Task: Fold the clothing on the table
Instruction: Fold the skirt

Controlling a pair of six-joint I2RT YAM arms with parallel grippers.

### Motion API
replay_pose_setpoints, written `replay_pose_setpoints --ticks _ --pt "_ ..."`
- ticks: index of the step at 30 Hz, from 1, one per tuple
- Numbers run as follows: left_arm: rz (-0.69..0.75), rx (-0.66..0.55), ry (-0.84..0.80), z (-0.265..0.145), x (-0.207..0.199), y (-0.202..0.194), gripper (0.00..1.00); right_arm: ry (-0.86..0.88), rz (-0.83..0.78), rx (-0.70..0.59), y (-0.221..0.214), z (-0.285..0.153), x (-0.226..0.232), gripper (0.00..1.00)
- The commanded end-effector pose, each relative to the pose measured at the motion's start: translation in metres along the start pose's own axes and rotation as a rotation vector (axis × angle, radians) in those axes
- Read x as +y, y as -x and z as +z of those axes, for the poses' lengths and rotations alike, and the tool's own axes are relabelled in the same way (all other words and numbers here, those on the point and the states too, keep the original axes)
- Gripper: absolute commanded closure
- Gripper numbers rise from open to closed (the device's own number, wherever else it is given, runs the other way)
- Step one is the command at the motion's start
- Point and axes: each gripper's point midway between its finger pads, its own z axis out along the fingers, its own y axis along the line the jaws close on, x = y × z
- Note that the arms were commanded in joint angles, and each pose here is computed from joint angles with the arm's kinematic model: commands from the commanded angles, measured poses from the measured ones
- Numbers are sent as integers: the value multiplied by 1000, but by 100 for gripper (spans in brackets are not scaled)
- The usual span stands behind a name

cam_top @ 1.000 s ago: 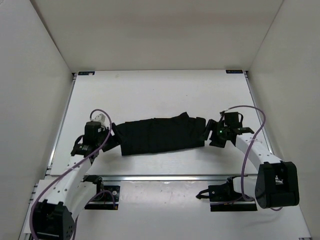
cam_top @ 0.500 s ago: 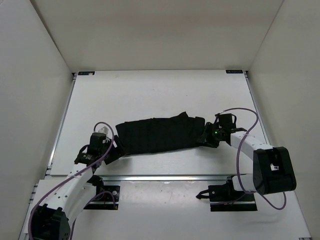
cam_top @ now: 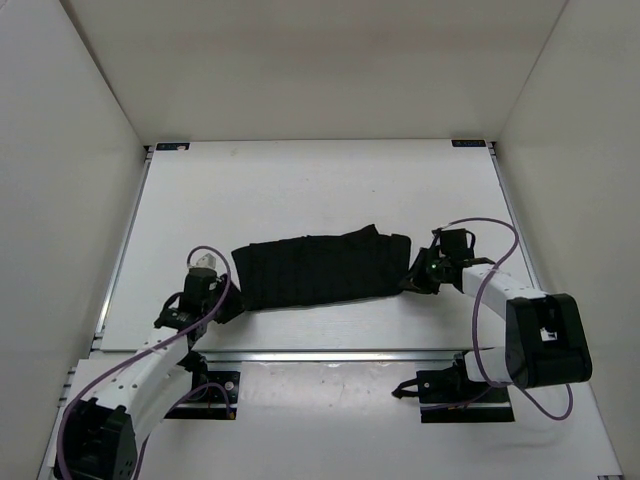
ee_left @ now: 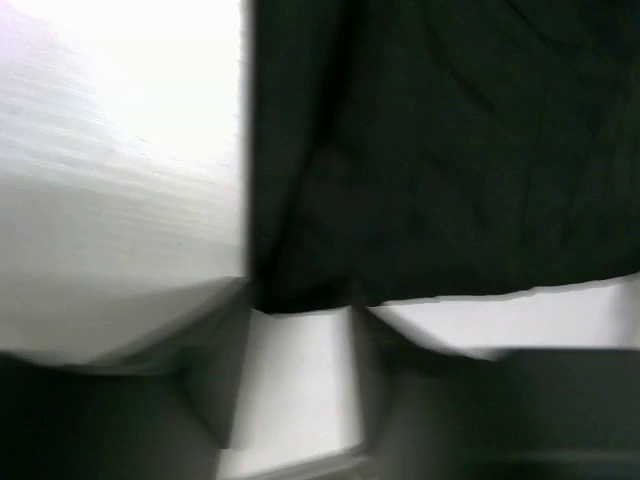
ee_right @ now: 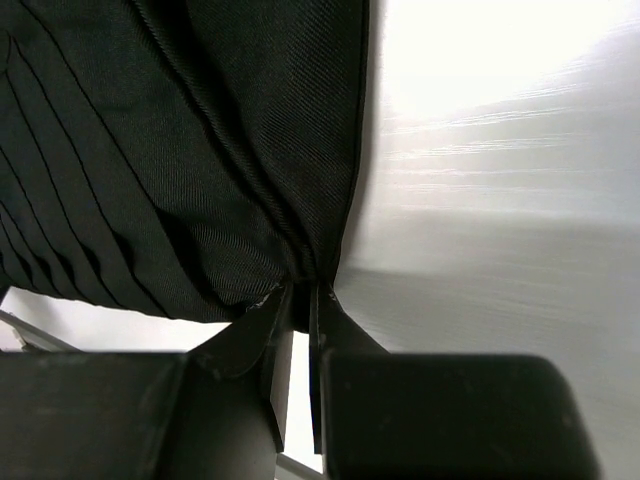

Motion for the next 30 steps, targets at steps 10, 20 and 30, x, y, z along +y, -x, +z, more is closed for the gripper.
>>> replay_pose_setpoints --ticks 10,20,30 --pt "32 22 -279 28 -99 -6 100 -138 -149 -63 59 -54 -8 100" --pt "81 41 -235 71 -110 2 100 -49 -485 -49 89 -50 138 100" --pt "68 63 -232 76 -99 -3 100 170 -671 141 -10 29 279 100"
